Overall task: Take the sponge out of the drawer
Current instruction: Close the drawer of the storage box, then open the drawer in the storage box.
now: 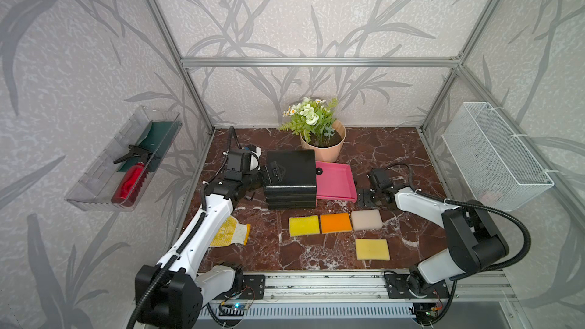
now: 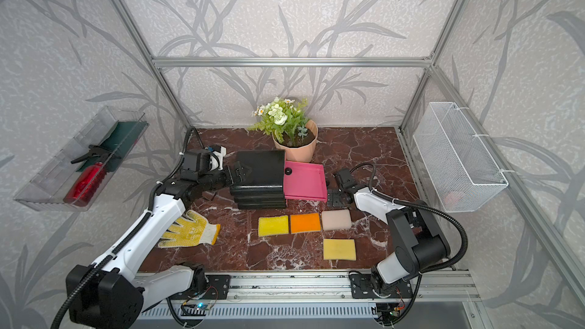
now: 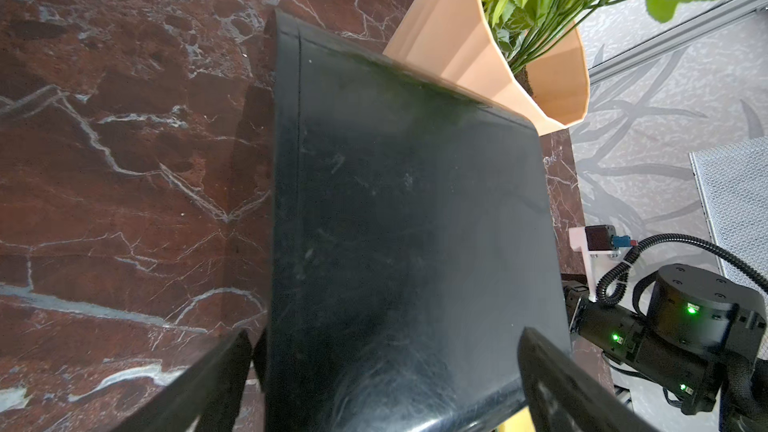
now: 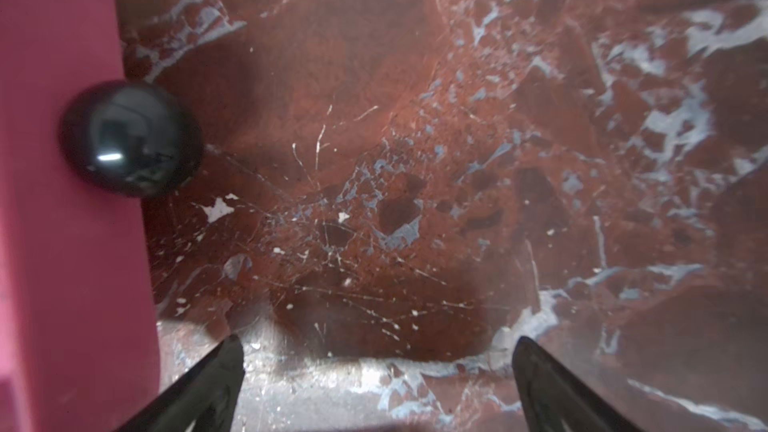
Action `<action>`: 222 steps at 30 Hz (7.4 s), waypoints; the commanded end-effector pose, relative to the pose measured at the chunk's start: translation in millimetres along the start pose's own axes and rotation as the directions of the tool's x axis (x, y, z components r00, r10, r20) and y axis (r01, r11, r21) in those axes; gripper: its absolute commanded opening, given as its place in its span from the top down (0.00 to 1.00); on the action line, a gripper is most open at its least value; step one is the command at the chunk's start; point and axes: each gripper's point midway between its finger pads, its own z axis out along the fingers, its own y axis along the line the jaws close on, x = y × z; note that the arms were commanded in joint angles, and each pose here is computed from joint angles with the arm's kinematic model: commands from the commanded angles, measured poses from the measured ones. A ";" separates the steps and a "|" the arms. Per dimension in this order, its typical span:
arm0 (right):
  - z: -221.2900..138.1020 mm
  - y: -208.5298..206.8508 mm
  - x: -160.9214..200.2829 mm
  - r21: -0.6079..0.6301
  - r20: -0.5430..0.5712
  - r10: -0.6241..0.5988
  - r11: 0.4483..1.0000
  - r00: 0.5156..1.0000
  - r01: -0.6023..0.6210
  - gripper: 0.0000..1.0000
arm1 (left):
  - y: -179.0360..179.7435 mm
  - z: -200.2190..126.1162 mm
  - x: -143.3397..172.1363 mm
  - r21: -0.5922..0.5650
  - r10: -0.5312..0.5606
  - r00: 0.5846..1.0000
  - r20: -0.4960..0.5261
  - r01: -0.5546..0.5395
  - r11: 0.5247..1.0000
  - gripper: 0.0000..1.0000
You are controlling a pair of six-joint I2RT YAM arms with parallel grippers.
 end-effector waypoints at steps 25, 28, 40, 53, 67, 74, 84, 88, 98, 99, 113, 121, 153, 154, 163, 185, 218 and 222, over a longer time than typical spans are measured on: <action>-49.4 117.7 -34.6 -0.550 0.229 -0.022 0.822 0.973 0.147 0.01 | -15.4 20.0 14.2 0.136 -0.041 0.994 -0.098 0.054 0.989 0.01; -59.5 127.8 -35.6 -0.584 0.260 -0.037 0.790 0.965 0.188 0.01 | -17.0 21.4 15.2 0.148 -0.044 0.993 -0.108 0.060 0.987 0.01; -79.7 150.4 -41.7 -0.649 0.305 -0.039 0.722 0.951 0.238 0.01 | -19.4 25.3 18.0 0.169 -0.057 0.990 -0.129 0.079 0.983 0.01; -83.8 178.7 -42.9 -0.640 0.321 -0.095 0.712 0.942 0.289 0.01 | -19.3 26.3 18.4 0.171 -0.059 0.989 -0.133 0.081 0.982 0.01; -68.8 213.6 -40.9 -0.659 0.284 -0.095 0.703 0.954 0.266 0.01 | -16.1 28.9 16.6 0.157 -0.059 0.989 -0.135 0.080 0.984 0.02; -65.7 241.9 -50.7 -0.678 0.287 -0.119 0.676 0.950 0.289 0.02 | -11.0 31.6 6.9 0.172 -0.078 0.989 -0.123 0.099 0.980 0.03; -71.0 219.1 -56.8 -0.615 0.335 -0.102 0.730 0.937 0.299 0.02 | -0.2 30.1 -2.2 0.168 -0.118 0.987 -0.109 0.135 0.976 0.04; -79.6 203.3 -59.9 -0.609 0.335 -0.082 0.741 0.939 0.282 0.02 | 0.2 23.4 -4.8 0.152 -0.104 0.991 -0.083 0.116 0.981 0.04; -72.7 152.9 -50.9 -0.675 0.226 0.049 0.728 0.973 0.120 0.02 | 4.4 -30.7 -33.4 -0.014 0.056 0.992 0.116 -0.055 0.998 0.06; -70.0 152.0 -48.9 -0.680 0.212 0.051 0.725 0.976 0.109 0.03 | 3.4 -37.2 -37.4 -0.027 0.072 0.987 0.142 -0.069 0.997 0.06; -22.5 179.2 -33.7 -0.836 -0.047 0.131 0.538 0.990 -0.111 0.25 | -52.5 -6.2 -24.3 0.118 0.175 0.983 0.048 -0.179 0.977 0.13; -12.3 195.3 -34.4 -0.896 -0.096 0.153 0.418 0.984 -0.152 0.31 | -41.5 10.5 -8.1 0.126 0.146 0.989 -0.006 -0.144 0.981 0.15; 8.7 216.9 -30.0 -0.933 -0.189 0.180 0.274 0.965 -0.234 0.65 | -30.5 29.5 3.6 0.103 0.112 0.990 -0.084 -0.103 0.989 0.17; 8.4 217.5 -29.5 -0.933 -0.190 0.178 0.274 0.966 -0.234 0.66 | -30.7 29.4 3.5 0.104 0.113 0.990 -0.084 -0.104 0.989 0.17; 4.2 223.4 -23.3 -0.936 -0.192 0.138 0.273 0.972 -0.224 0.58 | -29.5 29.5 3.8 0.096 0.110 0.990 -0.085 -0.102 0.990 0.17; 12.6 161.1 -34.5 -0.874 -0.130 0.244 0.429 0.961 -0.227 0.78 | -24.2 31.6 5.1 0.070 0.102 0.990 -0.096 -0.095 0.993 0.18; 4.6 40.9 -43.9 -0.635 0.007 0.293 0.740 0.956 -0.222 0.80 | -23.7 34.8 9.2 0.076 0.095 0.989 -0.113 -0.087 0.993 0.17; 1.5 36.3 -43.7 -0.616 0.020 0.287 0.758 0.958 -0.214 0.80 | -24.5 34.0 8.6 0.076 0.097 0.989 -0.109 -0.089 0.993 0.18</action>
